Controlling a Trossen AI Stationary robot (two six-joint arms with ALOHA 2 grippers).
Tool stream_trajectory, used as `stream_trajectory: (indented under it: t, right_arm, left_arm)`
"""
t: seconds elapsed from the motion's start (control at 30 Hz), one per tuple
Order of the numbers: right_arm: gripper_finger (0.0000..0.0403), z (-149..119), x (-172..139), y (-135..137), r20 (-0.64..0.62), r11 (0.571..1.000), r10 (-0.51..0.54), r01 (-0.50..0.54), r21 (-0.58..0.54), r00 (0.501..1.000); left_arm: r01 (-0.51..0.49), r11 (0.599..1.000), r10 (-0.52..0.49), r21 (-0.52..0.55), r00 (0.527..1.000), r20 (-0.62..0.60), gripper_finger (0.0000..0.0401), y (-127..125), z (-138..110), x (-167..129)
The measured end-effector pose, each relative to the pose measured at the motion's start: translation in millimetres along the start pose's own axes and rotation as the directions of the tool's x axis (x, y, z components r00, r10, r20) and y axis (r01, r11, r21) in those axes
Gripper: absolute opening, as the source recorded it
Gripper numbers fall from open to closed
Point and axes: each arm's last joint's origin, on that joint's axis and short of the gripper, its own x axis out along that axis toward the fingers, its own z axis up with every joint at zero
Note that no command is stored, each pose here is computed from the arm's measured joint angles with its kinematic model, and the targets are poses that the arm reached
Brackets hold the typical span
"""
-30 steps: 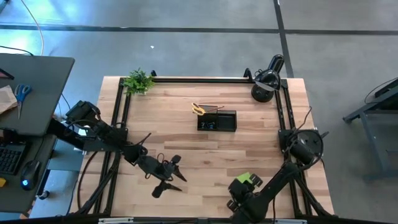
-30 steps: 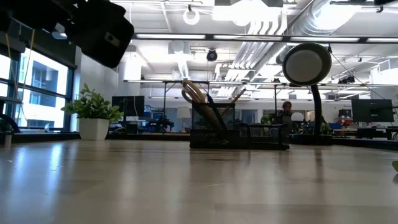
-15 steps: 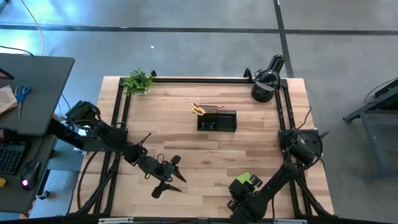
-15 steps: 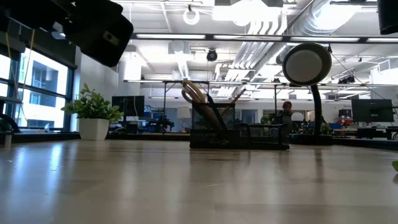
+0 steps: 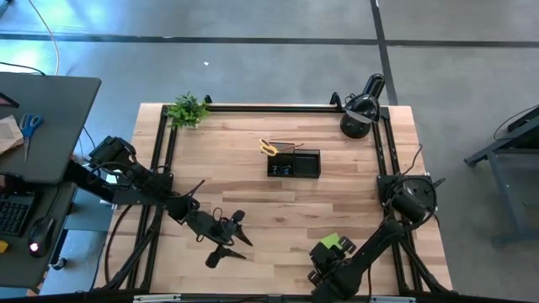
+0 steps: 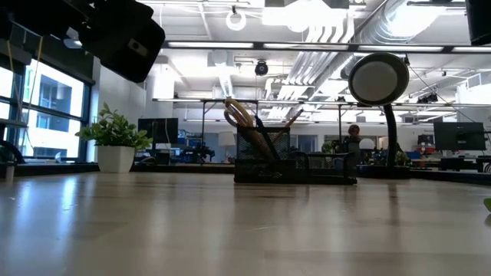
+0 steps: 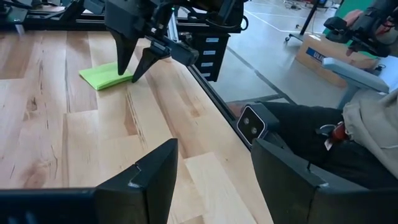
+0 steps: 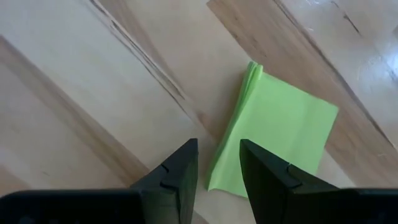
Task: Pick and place office supplies into organizer
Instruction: Put the green sticky note into the desk organizer
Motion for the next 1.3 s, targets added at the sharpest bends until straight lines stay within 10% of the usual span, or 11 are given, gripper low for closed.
stream_trajectory:
  t: [0.67, 0.97, 1.3]
  right_arm:
    - [0.0108, -7, 17, -10, -0.004, 0.998, -0.043, 0.043, 0.037, 0.999]
    - [0.0010, -11, 14, -12, -0.002, 0.996, -0.083, 0.083, -0.015, 0.997]
    - [0.0004, 2, 18, -19, 0.084, 0.979, -0.160, 0.169, -0.114, 0.984]
  left_arm:
    - [0.000, 1.000, 0.000, 0.000, 1.000, 0.000, 0.0193, 0, 0, 0]
    - [0.000, 1.000, 0.000, 0.000, 1.000, 0.000, 0.0193, 0, 0, 0]
    - [-0.002, 1.000, 0.002, 0.012, 1.000, 0.000, 0.0193, 0, 0, 0]
